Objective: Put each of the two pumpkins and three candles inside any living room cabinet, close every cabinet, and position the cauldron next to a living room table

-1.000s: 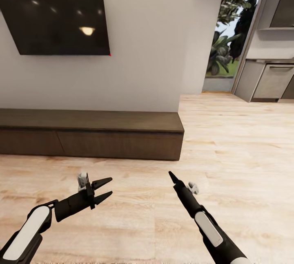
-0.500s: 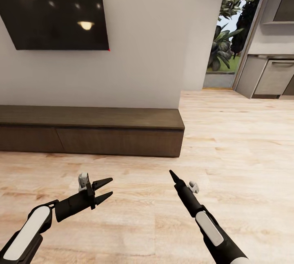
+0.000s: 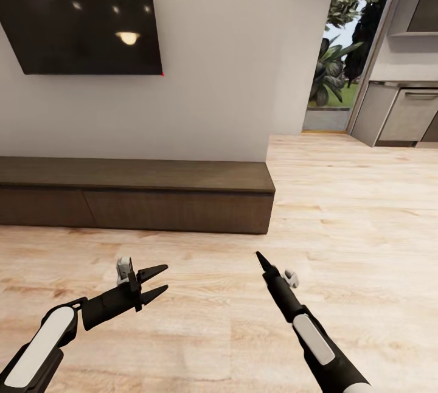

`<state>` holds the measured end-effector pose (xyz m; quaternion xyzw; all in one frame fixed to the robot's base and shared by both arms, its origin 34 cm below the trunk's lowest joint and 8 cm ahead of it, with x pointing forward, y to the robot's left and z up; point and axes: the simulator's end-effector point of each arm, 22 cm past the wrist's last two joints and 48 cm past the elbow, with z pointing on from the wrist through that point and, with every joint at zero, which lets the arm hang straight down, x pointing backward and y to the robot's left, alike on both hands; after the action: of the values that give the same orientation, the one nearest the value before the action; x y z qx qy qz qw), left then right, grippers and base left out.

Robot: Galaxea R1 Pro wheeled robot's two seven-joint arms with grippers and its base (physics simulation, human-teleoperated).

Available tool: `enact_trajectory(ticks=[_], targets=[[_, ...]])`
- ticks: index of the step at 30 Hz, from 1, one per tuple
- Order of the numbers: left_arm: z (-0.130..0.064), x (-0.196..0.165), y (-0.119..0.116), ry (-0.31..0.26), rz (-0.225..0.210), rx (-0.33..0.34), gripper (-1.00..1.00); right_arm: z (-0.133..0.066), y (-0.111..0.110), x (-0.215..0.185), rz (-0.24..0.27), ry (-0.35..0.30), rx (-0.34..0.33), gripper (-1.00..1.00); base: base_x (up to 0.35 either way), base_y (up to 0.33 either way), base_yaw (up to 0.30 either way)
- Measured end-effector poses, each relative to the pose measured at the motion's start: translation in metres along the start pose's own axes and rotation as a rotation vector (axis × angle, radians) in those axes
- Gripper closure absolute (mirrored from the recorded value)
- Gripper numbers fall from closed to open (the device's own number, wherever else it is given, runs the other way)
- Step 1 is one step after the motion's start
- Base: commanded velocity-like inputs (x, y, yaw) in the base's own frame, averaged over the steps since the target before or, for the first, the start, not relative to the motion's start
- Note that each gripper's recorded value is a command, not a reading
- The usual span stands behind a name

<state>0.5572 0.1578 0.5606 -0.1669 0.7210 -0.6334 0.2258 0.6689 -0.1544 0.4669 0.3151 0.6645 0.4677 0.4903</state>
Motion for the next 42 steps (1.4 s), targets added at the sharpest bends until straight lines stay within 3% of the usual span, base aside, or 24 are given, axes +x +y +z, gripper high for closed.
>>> enact_trajectory(ticks=[5, 8, 12, 30, 36, 42], targets=[[0.0, 0.0, -0.001, 0.001, 0.002, 0.001, -1.0, -0.002, -0.008, -0.012, 0.072, -0.035, 0.017, -1.0, 0.0, 0.0, 0.0], [0.0, 0.0, 0.0, 0.001, 0.001, 0.0, -1.0, -0.003, -0.003, -0.005, 0.142, 0.002, -0.012, -1.0, 0.0, 0.0, 0.0], [0.0, 0.0, 0.0, 0.0, -0.002, 0.002, -1.0, -0.004, 0.007, 0.0, 0.178, 0.032, -0.058, -1.0, 0.0, 0.0, 0.0], [0.0, 0.002, -0.001, 0.002, 0.001, 0.002, -1.0, -0.005, 0.005, 0.0, 0.185, 0.032, -0.057, -1.0, 0.122, 0.0, 0.0], [0.0, 0.002, -0.001, 0.002, 0.001, 0.002, -1.0, -0.015, -0.028, 0.009, 0.201, 0.043, 0.02, -1.0, 0.328, 0.0, 0.0], [0.0, 0.003, -0.001, 0.003, 0.001, 0.003, -1.0, -0.023, -0.051, -0.007, 0.233, -0.028, 0.069, -1.0, 0.339, 0.0, 0.0]])
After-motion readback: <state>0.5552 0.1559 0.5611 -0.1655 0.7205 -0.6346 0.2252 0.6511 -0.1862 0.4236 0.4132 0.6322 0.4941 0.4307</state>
